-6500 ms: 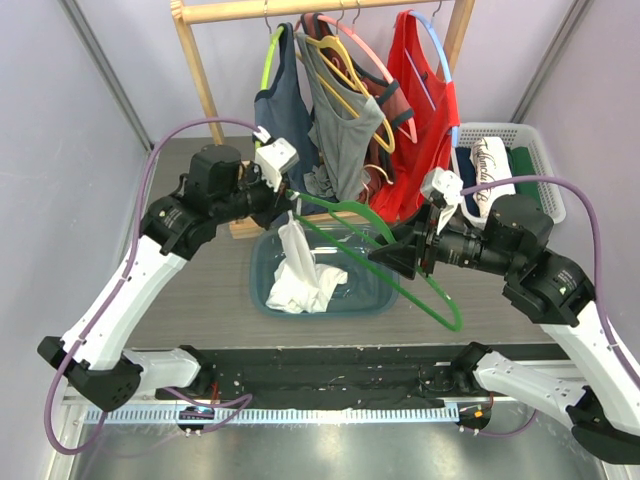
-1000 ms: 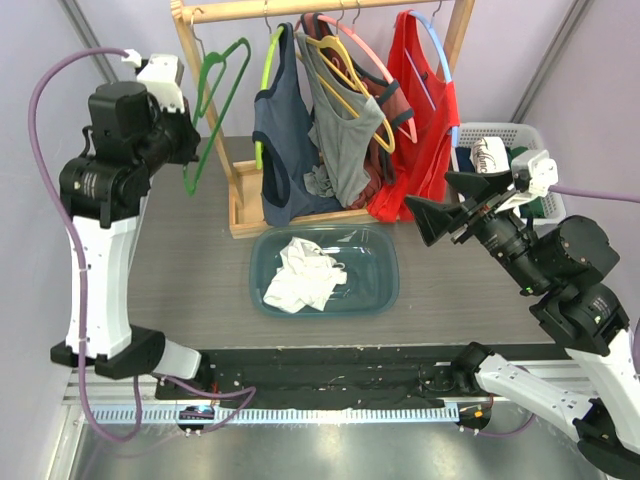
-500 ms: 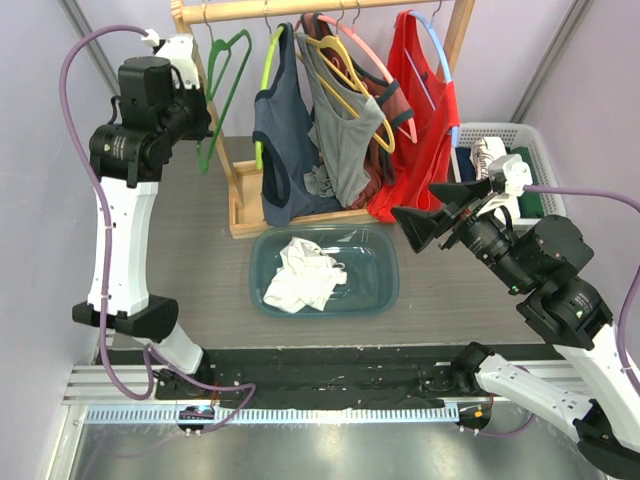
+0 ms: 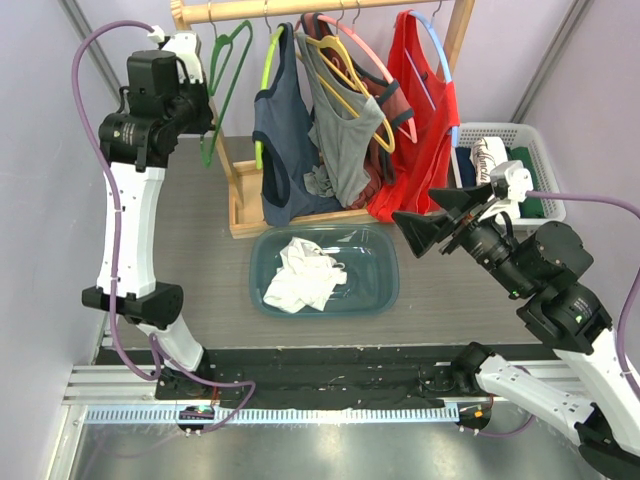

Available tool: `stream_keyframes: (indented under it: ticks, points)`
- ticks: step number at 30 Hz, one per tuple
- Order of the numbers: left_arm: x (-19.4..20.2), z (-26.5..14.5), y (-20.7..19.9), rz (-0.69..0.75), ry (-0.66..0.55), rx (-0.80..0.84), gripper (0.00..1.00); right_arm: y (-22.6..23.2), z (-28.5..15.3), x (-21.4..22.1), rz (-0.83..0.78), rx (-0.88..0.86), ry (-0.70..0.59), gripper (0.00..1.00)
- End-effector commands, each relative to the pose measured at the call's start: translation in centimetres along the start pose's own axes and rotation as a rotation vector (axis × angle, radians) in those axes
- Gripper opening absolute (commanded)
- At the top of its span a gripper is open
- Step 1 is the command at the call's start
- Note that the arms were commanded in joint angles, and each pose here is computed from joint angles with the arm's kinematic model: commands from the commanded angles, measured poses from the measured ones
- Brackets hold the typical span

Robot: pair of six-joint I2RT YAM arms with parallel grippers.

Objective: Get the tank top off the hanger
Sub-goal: Place the hanger at the clothesline.

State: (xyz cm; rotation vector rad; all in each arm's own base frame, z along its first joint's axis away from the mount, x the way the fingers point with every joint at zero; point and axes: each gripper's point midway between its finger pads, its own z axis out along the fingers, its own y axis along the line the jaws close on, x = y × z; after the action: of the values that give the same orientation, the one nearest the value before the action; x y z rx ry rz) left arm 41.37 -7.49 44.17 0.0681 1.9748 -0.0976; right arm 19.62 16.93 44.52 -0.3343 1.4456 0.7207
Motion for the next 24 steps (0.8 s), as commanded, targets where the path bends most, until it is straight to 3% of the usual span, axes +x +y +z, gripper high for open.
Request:
stream_keyframes:
  ticks: [1,7,8,10,11,13,15,16,17,19,20,22,24]
  points:
    - [-2.8,0.0,0.5,-0.045,-0.111,-0.003,0.0,0.1,0.5,-1.2,0.014,0.001,-0.049,1.0]
    - [-2.7,-1.8,0.0,-0.049,-0.129,0.036,0.01,-0.9,5.0,0.0,-0.005,0.062,0.025,1.0]
    - [-2.7,-2.1,-0.4,-0.047,-0.133,0.061,0.15,-0.8,5.6,-1.2,-0.011,0.069,0.005,0.99]
    - [-3.0,-3.3,-0.7,-0.045,-0.154,0.082,0.32,-1.4,8.4,-0.4,-0.022,0.101,0.036,1.0]
    - [-3.2,-3.8,-1.3,-0.041,-0.163,0.117,0.47,-1.5,9.3,-1.8,-0.028,0.121,0.011,1.0]
    - [-3.6,-5.1,-1.4,-0.035,-0.191,0.133,0.56,-2.2,12.1,-0.9,-0.032,0.162,0.036,1.0]
    - [-3.8,-6.1,-1.5,-0.032,-0.213,0.142,0.69,-2.9,13.4,-3.1,-0.051,0.236,-0.01,1.0]
    - [-3.8,-6.1,-1.4,-0.029,-0.216,0.14,0.82,-2.5,15.5,-1.5,-0.072,0.249,0.031,1.0]
    - [-4.0,-7.2,-1.5,-0.026,-0.236,0.145,0.87,-2.2,16.0,-3.6,-0.076,0.269,-0.012,1.0]
    - [-3.9,-7.8,-1.4,-0.017,-0.242,0.149,0.91,-2.8,18.7,-2.1,-0.138,0.361,0.026,1.0]
    - [-4.0,-8.5,-1.4,-0.013,-0.253,0.147,0.92,-1.4,19.4,-4.2,-0.134,0.354,-0.018,1.0]
    - [-4.0,-9.1,-1.0,-0.002,-0.263,0.131,0.94,-1.3,21.9,-2.7,-0.17,0.4,0.02,1.0]
    - [-4.1,-9.9,-0.6,0.005,-0.278,0.114,0.95,-0.1,22.7,-4.9,-0.145,0.392,-0.036,1.0]
